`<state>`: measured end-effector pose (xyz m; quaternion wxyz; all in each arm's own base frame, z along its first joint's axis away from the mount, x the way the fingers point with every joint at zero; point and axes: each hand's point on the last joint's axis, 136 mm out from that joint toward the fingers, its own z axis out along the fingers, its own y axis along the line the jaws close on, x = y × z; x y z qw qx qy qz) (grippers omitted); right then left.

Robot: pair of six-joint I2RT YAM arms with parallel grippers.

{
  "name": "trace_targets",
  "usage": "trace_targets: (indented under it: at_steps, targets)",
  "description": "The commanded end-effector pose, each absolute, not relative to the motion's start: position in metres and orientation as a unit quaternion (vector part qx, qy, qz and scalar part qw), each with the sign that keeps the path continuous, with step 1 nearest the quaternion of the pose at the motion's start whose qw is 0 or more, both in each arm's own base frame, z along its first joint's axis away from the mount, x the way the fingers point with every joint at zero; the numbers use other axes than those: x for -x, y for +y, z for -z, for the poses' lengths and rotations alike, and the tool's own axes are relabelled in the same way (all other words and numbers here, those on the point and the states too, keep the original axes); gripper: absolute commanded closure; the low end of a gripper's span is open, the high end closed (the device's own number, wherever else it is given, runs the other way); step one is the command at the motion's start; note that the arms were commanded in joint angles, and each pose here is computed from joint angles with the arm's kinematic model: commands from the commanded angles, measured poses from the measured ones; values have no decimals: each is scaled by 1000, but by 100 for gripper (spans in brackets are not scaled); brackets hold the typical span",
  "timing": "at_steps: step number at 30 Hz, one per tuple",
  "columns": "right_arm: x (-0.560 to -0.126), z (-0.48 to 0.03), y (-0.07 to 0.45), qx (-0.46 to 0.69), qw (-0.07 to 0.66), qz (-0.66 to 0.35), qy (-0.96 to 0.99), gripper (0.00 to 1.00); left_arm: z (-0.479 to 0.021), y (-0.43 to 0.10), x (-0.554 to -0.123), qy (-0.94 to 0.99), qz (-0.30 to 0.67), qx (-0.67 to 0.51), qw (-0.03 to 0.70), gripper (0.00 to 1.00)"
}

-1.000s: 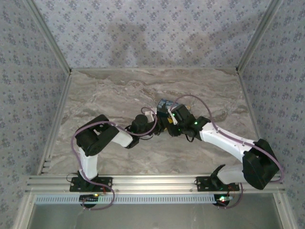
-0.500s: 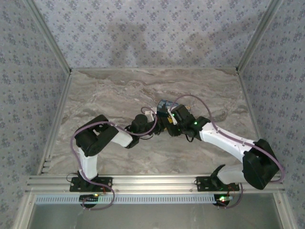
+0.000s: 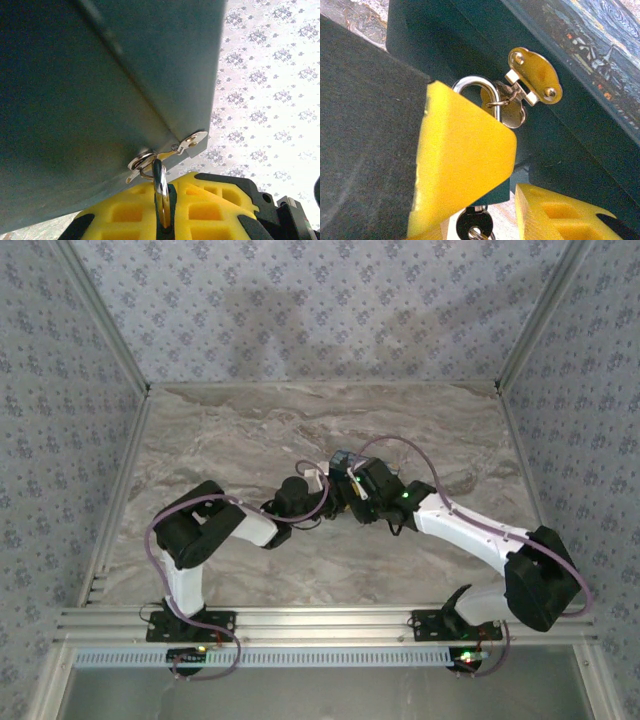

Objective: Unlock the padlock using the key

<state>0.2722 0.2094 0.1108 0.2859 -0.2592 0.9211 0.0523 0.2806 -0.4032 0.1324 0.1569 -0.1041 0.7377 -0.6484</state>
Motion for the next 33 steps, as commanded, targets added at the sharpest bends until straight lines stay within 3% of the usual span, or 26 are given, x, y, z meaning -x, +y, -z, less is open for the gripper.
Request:
trace_targets:
  at_steps: [1,3,6,10,15,18,26,33]
  targets:
    - [-283,-125,216,262,305,-47,914,71,-166,-412,-273,713,680,68,159,100]
    - [-281,-121,220,270,296,-56,915,86,-164,-412,-272,714,679,67,157,100]
    - [-276,-115,224,279,283,-65,915,100,-158,-411,-271,721,672,69,157,100]
    - [-271,-102,224,277,270,-68,919,100,-147,-407,-270,729,661,74,159,94]
    - [-264,-81,226,268,259,-89,924,100,-125,-396,-268,746,638,95,164,66]
    - [-259,-65,226,268,246,-96,927,100,-110,-386,-267,756,624,109,165,59]
    - [-248,-34,232,277,206,-116,931,100,-83,-352,-262,772,592,152,176,54]
    - [-248,-37,225,283,214,-101,929,100,-92,-315,-275,781,561,170,215,53]
